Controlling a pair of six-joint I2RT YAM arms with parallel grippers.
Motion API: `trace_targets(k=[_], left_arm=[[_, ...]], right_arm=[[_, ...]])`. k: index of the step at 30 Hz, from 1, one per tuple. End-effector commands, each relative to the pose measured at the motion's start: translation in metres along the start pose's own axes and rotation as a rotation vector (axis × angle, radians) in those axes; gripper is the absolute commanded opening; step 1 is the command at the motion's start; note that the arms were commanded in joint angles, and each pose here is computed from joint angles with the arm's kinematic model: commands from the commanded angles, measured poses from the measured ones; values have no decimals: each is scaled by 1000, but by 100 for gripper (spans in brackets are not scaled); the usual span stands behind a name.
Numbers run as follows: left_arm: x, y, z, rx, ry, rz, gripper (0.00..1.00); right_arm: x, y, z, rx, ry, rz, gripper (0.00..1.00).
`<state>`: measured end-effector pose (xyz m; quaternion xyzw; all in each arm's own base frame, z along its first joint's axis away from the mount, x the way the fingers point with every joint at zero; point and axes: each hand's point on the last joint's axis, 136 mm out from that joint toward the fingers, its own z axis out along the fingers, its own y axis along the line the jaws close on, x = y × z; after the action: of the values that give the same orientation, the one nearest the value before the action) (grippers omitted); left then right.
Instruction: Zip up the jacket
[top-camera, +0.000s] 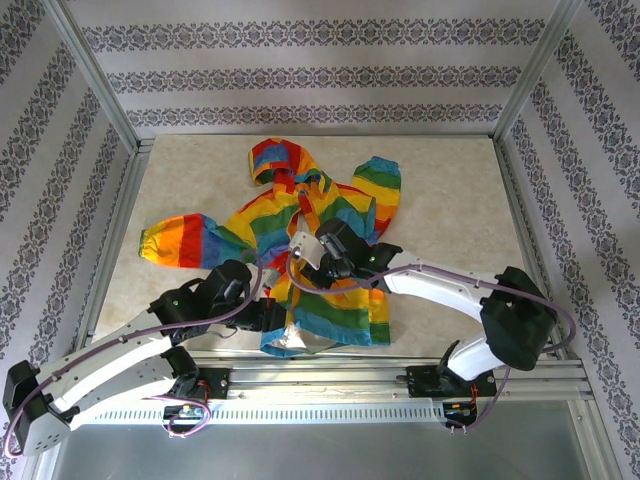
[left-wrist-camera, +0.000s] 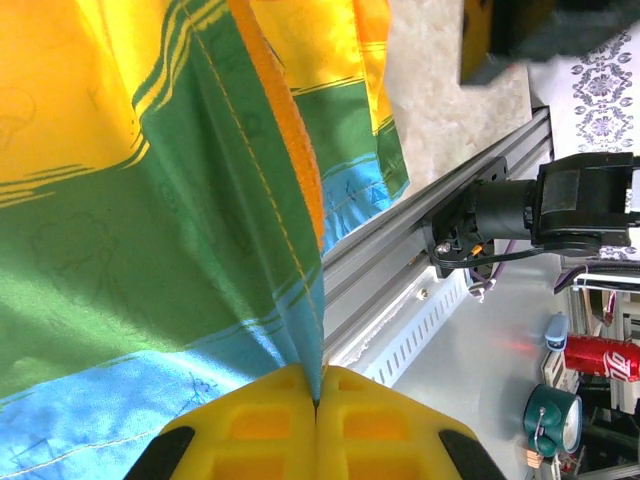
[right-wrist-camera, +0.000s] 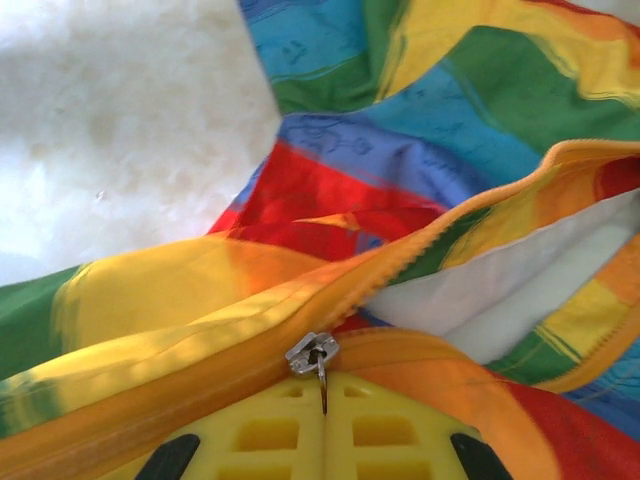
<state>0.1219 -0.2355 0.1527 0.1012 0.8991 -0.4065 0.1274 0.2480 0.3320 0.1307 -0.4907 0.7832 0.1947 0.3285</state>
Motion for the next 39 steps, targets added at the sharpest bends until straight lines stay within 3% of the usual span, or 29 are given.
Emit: trace_targets(k=[1, 20, 39], left_arm=[[8, -7, -11, 6, 42, 51, 0], [-12, -26, -27, -13, 31, 173, 0], [-20, -49, -42, 23, 56, 319, 0]], right_arm=[[-15, -35, -2, 84, -19, 15, 0], [-44, -140, -12, 207, -79, 116, 0], [-45, -217, -14, 297, -89, 194, 0]])
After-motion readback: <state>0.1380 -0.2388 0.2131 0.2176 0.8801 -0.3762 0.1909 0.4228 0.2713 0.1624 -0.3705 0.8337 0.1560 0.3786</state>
